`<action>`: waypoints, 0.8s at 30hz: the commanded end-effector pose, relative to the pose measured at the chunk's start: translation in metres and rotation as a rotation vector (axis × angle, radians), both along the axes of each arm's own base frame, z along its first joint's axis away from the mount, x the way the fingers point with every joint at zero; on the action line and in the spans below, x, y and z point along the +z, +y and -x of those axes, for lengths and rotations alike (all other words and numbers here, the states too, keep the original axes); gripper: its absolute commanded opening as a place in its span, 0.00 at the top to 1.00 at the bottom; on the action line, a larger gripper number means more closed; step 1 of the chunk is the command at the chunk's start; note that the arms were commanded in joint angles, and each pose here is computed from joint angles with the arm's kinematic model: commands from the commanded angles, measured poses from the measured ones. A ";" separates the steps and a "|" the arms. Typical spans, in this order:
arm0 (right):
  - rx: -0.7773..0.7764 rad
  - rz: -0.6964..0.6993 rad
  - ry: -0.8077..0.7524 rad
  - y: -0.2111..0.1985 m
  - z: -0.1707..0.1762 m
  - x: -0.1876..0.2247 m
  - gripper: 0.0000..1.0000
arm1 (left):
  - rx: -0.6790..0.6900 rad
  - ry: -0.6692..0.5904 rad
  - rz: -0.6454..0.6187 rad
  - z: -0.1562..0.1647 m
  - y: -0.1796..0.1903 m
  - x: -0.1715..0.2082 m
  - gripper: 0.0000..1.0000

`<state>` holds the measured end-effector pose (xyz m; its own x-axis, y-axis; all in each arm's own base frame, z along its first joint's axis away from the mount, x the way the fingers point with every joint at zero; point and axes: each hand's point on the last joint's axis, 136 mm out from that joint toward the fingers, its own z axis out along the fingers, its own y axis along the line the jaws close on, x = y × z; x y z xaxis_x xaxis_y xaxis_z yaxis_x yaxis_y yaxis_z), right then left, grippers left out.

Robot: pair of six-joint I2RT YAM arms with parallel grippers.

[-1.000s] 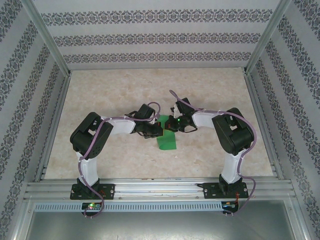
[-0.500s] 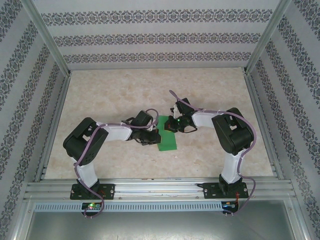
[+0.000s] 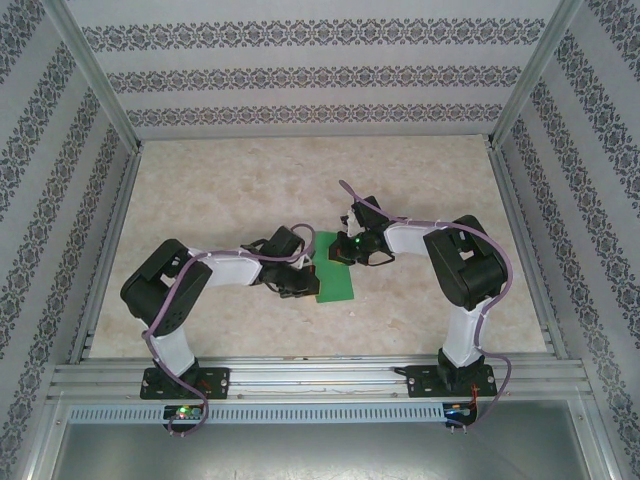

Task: Fold a paper plane with a square sheet of paper (fold left side to right side)
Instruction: First fold the square sheet of paper in half at the center of the table.

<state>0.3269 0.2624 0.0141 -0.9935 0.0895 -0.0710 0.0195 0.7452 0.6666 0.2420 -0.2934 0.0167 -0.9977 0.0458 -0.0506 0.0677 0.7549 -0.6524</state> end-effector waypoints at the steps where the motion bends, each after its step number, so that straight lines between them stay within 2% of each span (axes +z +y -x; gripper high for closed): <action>1: -0.062 0.174 0.097 -0.036 0.016 -0.047 1.00 | -0.064 0.227 -0.125 0.067 0.026 -0.028 0.98; 24: -0.059 0.182 0.105 -0.037 0.019 -0.050 1.00 | -0.071 0.232 -0.153 0.085 0.029 -0.027 0.99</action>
